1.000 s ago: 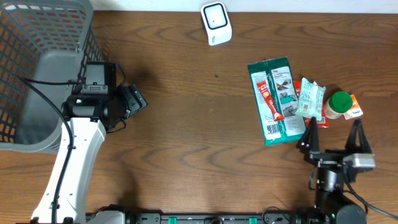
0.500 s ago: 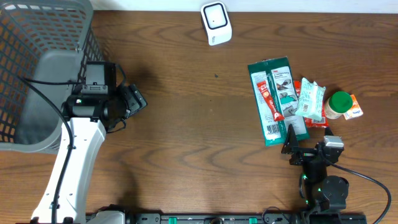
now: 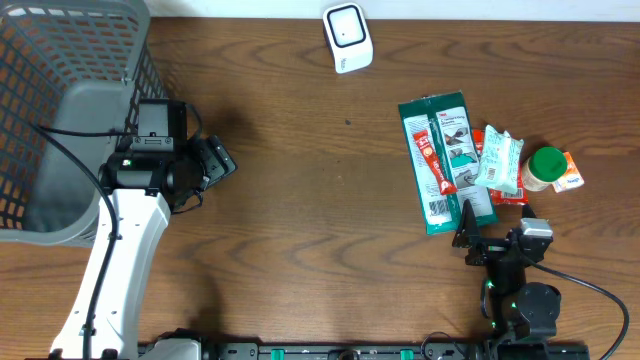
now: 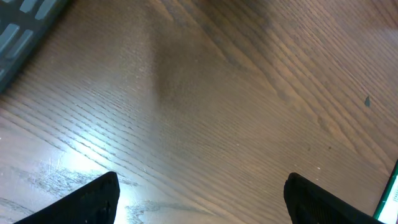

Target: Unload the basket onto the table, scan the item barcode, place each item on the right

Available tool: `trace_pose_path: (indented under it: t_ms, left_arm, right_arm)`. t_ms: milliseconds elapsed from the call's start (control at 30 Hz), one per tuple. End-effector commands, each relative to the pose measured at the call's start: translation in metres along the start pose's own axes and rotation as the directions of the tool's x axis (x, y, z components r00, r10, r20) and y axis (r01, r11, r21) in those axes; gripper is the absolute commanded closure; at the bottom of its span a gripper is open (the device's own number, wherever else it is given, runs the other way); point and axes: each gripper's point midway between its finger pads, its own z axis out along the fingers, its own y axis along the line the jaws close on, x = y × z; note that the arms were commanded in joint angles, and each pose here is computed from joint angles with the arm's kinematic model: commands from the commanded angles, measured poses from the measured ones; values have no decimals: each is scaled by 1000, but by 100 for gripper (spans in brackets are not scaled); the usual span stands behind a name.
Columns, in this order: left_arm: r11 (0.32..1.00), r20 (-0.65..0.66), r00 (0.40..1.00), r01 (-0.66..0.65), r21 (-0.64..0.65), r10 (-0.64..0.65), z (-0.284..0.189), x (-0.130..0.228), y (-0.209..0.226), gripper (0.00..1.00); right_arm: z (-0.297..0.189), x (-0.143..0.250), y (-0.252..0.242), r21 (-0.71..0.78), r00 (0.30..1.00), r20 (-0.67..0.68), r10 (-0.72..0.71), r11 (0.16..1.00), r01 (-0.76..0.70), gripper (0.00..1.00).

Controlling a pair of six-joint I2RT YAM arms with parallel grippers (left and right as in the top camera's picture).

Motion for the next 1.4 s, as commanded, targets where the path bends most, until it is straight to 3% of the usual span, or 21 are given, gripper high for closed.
trace_pose_path:
  t_ms: [0, 333, 567, 967, 1167, 1367]
  left_arm:
    - [1000, -6, 1000, -2, -10, 2, 2, 1, 3, 15]
    - [1000, 12, 1000, -3, 3, 3, -5, -1, 1, 15]
    - [992, 184, 983, -29, 121, 6, -66, -8, -9, 15]
    - [907, 585, 807, -184, 380, -82, -224, 22, -2, 15]
    - [877, 678, 725, -246, 412, -116, -262, 45, 14, 15]
    - [884, 712, 696, -275, 378, -88, -261, 91, 50, 15]
  right_arm:
    - [0, 0, -2, 5, 1000, 2, -11, 1000, 11, 1]
    - [0, 0, -2, 5, 1000, 2, -11, 1000, 11, 1]
    - [0, 0, -2, 5, 1000, 2, -11, 1000, 11, 1]
    - [0, 0, -2, 5, 1000, 2, -11, 1000, 11, 1]
    - [0, 0, -2, 5, 1000, 2, -11, 1000, 11, 1]
    - [0, 0, -2, 5, 1000, 2, -11, 1000, 11, 1]
